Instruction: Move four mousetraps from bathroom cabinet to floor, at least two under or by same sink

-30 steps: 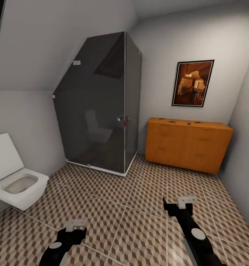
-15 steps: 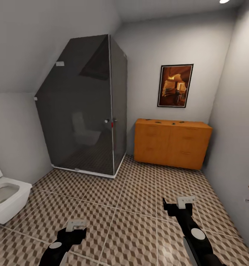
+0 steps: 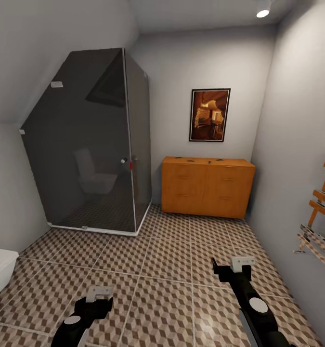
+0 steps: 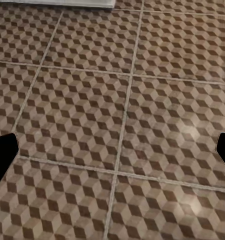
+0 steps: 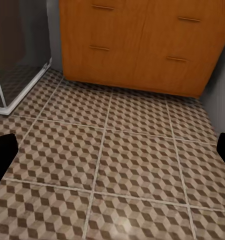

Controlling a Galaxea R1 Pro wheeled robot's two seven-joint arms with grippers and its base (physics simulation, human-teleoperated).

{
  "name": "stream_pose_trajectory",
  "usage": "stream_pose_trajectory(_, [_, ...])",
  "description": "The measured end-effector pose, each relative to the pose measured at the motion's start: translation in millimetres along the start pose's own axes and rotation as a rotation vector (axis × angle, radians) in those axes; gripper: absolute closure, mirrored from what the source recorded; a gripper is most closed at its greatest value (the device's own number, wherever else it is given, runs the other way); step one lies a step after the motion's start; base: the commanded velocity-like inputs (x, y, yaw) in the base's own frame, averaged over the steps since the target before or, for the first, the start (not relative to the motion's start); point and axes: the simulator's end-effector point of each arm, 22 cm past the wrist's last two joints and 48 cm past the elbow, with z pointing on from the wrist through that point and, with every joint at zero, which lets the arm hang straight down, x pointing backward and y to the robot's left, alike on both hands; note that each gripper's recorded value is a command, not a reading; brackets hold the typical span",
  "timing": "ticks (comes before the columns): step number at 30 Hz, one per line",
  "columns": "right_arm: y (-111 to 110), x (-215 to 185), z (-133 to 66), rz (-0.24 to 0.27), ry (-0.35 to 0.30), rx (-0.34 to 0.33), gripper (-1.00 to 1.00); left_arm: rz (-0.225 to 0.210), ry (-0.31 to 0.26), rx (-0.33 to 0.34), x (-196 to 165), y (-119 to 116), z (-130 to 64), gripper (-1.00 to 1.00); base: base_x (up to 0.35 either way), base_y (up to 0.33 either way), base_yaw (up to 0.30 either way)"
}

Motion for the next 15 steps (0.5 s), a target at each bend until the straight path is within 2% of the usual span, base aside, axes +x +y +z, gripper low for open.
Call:
stream_pose_trajectory(7, [0,-3,-1.2,0.001,-0.006,0.0,-1.0,-0.001,-0.008,-0.001,-3,0,-1.6,-1.0,0.0,0.0,-0.21])
stream_pose_trajectory(15, [-1,-7,-2.4,0.002,-0.014,0.001,-1.0,-0.004,-0.053,0.0,-24,1,-8.0,-1.0,0.0,0.0,-0.201])
